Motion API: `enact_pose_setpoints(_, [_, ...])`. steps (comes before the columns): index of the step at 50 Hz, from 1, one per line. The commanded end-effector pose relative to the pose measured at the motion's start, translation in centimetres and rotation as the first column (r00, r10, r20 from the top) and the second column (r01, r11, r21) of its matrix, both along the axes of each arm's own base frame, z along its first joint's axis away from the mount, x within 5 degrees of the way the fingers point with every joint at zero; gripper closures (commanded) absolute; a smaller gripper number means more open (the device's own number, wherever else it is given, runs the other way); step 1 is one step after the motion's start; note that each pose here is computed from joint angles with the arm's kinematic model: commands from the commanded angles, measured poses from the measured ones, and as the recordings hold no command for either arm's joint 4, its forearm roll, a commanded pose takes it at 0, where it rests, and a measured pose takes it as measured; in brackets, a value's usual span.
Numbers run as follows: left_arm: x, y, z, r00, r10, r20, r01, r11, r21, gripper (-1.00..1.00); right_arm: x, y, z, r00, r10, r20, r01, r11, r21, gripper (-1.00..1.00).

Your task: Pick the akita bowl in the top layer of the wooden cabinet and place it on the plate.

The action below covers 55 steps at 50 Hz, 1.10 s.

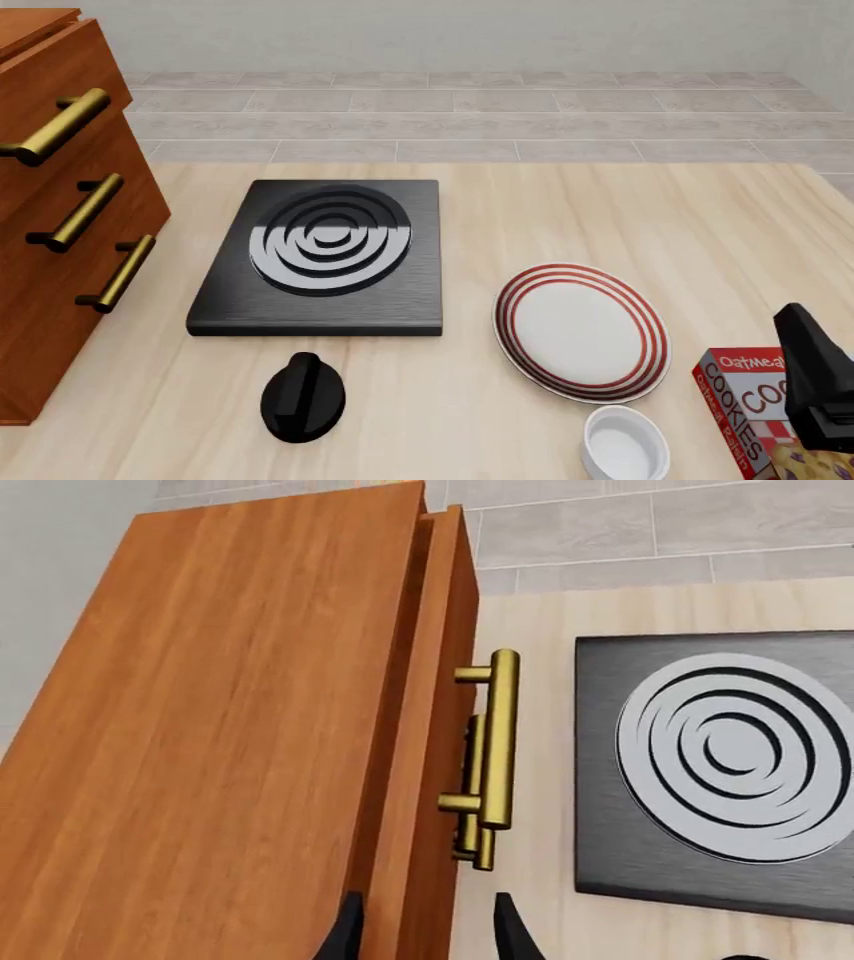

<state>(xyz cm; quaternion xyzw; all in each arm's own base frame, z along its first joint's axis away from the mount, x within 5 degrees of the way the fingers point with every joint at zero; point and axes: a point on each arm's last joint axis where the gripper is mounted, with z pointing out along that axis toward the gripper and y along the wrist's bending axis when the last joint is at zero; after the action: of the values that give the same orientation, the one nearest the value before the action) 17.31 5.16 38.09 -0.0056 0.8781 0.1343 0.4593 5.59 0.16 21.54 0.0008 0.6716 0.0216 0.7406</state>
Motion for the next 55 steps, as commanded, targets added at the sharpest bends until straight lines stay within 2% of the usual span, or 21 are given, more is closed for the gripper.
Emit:
enact_pose_setpoints(1, [0.8,-0.1,-3.5,0.993,0.006,-0.118,-0.015,0.997,-0.078,-1.0,0.0,0.0,0.0,1.0,-0.001,0.0,0.001,1.0,-0.001,-1.0])
enact_pose_setpoints(16, [1.3,-1.2,-3.9,0.992,-0.028,-0.126,0.014,0.993,-0.115,-1.0,0.0,0.0,0.0,1.0,-0.004,0.001,0.004,1.0,0.003,-1.0])
enact_pose_setpoints(38, [1.8,-3.0,-3.2,0.989,-0.088,-0.116,0.068,0.984,-0.163,-1.0,0.0,0.0,0.0,1.0,-0.006,0.003,0.006,1.0,0.005,-1.0])
enact_pose_setpoints(55, [2.0,-3.7,-2.7,0.987,-0.117,-0.108,0.097,0.98,-0.174,-1.0,0.0,0.0,0.1,1.0,-0.007,0.003,0.007,1.0,0.002,-1.0])
